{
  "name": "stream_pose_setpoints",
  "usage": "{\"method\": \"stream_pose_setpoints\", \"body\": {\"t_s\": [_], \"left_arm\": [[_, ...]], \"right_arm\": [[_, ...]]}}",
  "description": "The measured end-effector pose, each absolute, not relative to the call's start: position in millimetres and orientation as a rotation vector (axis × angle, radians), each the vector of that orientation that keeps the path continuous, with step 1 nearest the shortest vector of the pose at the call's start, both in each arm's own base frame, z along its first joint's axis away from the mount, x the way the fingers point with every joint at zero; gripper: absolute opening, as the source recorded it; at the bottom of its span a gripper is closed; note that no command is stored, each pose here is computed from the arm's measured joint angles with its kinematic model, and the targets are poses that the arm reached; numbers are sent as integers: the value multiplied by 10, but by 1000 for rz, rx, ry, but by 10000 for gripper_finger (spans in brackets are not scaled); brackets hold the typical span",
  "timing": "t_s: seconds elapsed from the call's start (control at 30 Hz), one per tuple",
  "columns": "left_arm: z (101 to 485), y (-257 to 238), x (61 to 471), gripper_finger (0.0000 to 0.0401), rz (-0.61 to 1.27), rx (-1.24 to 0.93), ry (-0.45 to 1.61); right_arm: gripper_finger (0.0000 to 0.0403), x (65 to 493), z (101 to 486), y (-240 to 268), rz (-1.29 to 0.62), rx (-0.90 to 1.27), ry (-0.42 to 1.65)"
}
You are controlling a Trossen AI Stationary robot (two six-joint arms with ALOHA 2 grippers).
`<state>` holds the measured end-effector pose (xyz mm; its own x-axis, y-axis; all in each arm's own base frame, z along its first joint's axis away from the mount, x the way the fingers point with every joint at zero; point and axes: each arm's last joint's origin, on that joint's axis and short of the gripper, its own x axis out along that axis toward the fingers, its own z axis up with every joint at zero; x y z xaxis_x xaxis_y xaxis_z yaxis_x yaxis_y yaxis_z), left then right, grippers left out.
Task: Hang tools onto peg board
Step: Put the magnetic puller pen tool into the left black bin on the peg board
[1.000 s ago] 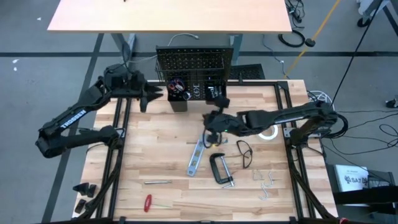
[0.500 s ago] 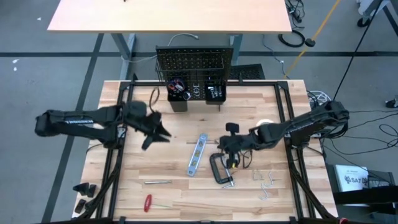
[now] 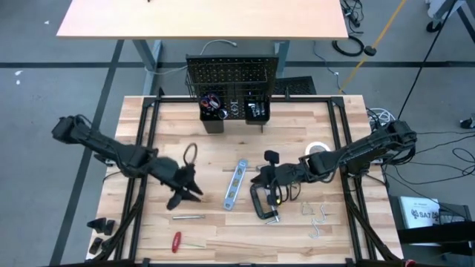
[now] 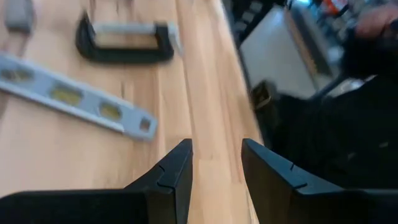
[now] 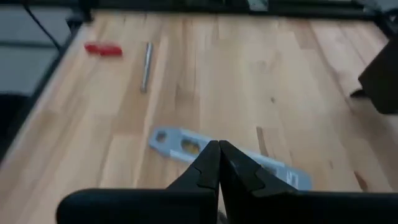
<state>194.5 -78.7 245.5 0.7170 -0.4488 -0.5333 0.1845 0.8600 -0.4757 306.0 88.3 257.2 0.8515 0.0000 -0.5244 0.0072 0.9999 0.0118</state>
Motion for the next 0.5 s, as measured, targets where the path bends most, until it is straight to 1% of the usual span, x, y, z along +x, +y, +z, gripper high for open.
{"method": "stream_pose_setpoints", "body": {"t_s": [0.1, 0.27, 0.5], "left_arm": [[2301, -957, 1950, 128, -326, -372, 779], [2065, -1233, 1945, 125, -319, -344, 905], [1767, -1430, 1973, 125, -285, -311, 1031]], "right_arm": [[0, 3064, 2591, 914, 1, 42, 531], [0, 3038, 2594, 1003, 26, 54, 528], [0, 3023, 2589, 1037, 44, 10, 533]]}}
